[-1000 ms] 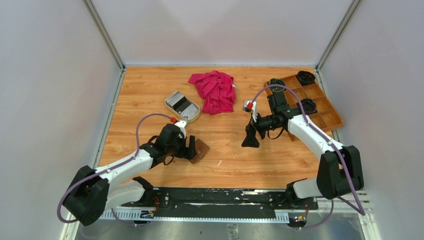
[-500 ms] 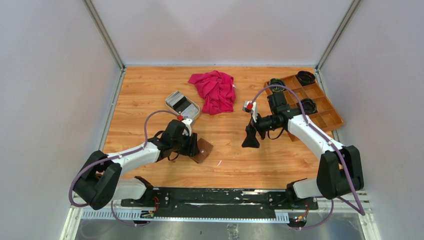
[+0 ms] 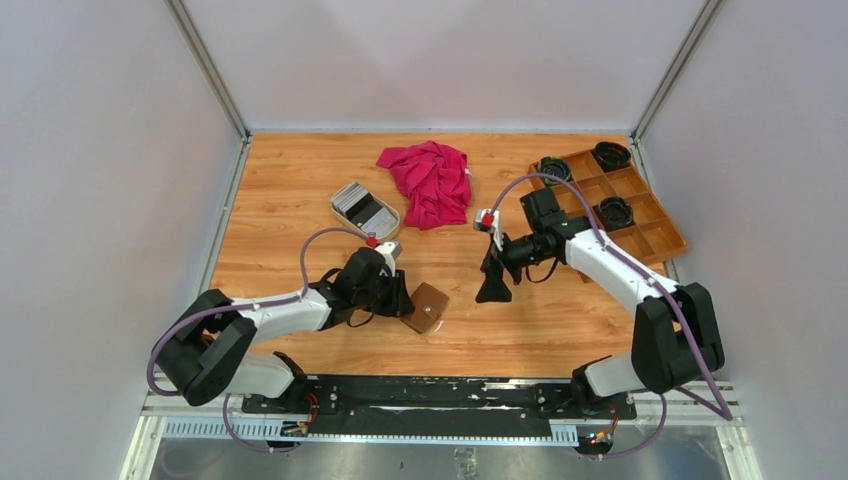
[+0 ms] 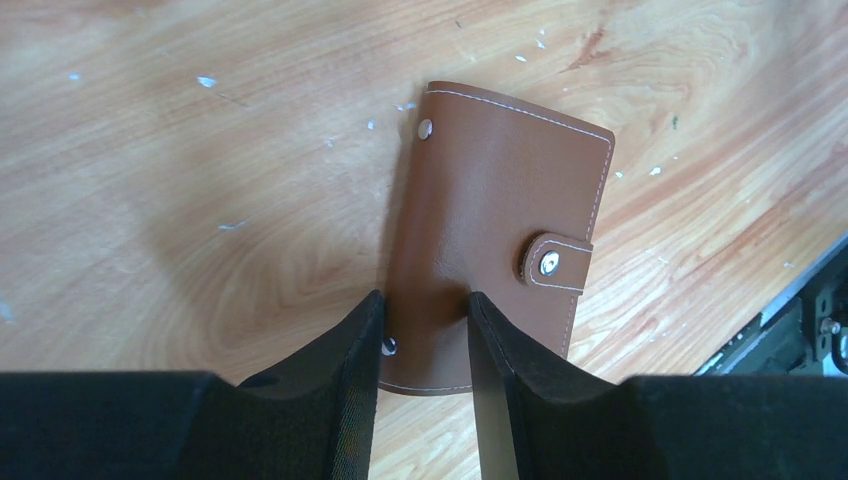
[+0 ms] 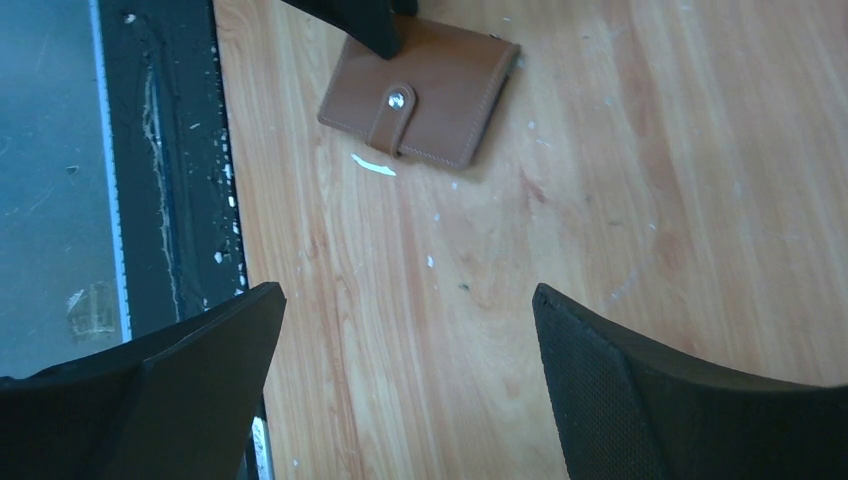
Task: Put the credit cards into the card holder
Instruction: Open the card holder at the center of the board.
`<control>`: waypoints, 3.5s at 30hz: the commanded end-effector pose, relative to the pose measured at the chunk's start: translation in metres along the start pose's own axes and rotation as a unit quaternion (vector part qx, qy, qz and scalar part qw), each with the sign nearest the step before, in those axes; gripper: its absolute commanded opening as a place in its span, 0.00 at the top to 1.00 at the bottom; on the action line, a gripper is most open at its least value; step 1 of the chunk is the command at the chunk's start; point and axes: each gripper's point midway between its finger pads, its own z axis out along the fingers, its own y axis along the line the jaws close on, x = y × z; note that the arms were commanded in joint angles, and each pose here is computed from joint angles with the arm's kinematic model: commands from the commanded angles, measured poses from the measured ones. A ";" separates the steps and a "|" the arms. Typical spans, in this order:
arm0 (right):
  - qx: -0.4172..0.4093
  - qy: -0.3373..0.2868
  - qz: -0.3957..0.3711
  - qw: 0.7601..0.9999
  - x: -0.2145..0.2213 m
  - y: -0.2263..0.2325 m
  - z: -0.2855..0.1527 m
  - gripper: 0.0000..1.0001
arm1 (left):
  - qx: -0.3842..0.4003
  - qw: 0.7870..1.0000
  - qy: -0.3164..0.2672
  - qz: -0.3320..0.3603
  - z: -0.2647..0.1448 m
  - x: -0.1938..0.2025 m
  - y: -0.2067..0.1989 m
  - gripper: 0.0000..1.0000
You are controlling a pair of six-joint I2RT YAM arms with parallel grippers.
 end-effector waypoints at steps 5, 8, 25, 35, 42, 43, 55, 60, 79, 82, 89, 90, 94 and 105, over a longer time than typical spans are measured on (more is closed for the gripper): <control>-0.056 0.008 0.142 0.988 0.006 0.011 0.055 0.06 | -0.028 0.996 0.075 -0.025 0.001 0.050 0.013 0.62; -0.041 0.032 0.222 0.974 0.017 -0.004 0.071 0.08 | -0.018 0.996 0.075 -0.033 0.002 0.053 0.008 0.62; -0.090 0.085 0.351 0.928 0.042 -0.001 0.109 0.61 | 0.008 0.996 0.078 -0.035 0.006 0.054 -0.010 0.61; -0.144 0.048 0.294 0.944 0.019 0.007 0.096 1.00 | 0.011 0.998 0.051 -0.027 -0.002 0.046 -0.011 0.46; -0.168 0.037 0.146 0.974 0.009 0.016 0.075 1.00 | 0.054 0.998 -0.006 0.016 -0.023 0.026 -0.026 0.16; -0.172 0.041 0.136 0.975 0.009 0.020 0.071 1.00 | 0.062 0.998 -0.015 0.027 -0.027 0.022 -0.029 0.14; -0.150 0.054 -0.045 0.986 0.015 0.030 0.042 1.00 | 0.137 0.972 -0.163 0.100 -0.061 -0.025 -0.058 0.04; -0.161 0.043 -0.098 0.981 0.015 0.038 0.036 1.00 | 0.133 0.959 -0.230 0.099 -0.078 -0.039 -0.054 0.00; -0.183 0.039 -0.143 0.972 0.016 0.050 0.027 1.00 | 0.245 0.921 -0.212 0.215 -0.072 -0.019 -0.091 0.00; -0.184 0.038 -0.146 0.971 0.016 0.051 0.027 1.00 | 0.262 0.918 -0.200 0.221 -0.064 -0.016 -0.097 0.00; -0.189 0.032 -0.152 0.970 0.014 0.054 0.025 1.00 | 0.306 0.910 -0.174 0.220 -0.044 -0.013 -0.124 0.00; -0.190 0.032 -0.151 0.970 0.014 0.055 0.025 1.00 | 0.320 0.907 -0.168 0.215 -0.038 -0.013 -0.134 0.00; -0.190 0.031 -0.152 0.970 0.013 0.055 0.025 1.00 | 0.325 0.911 -0.144 0.210 -0.021 -0.011 -0.144 0.00; -0.188 0.030 -0.153 0.970 0.011 0.055 0.024 1.00 | 0.360 0.911 -0.091 0.181 0.002 0.004 -0.160 0.57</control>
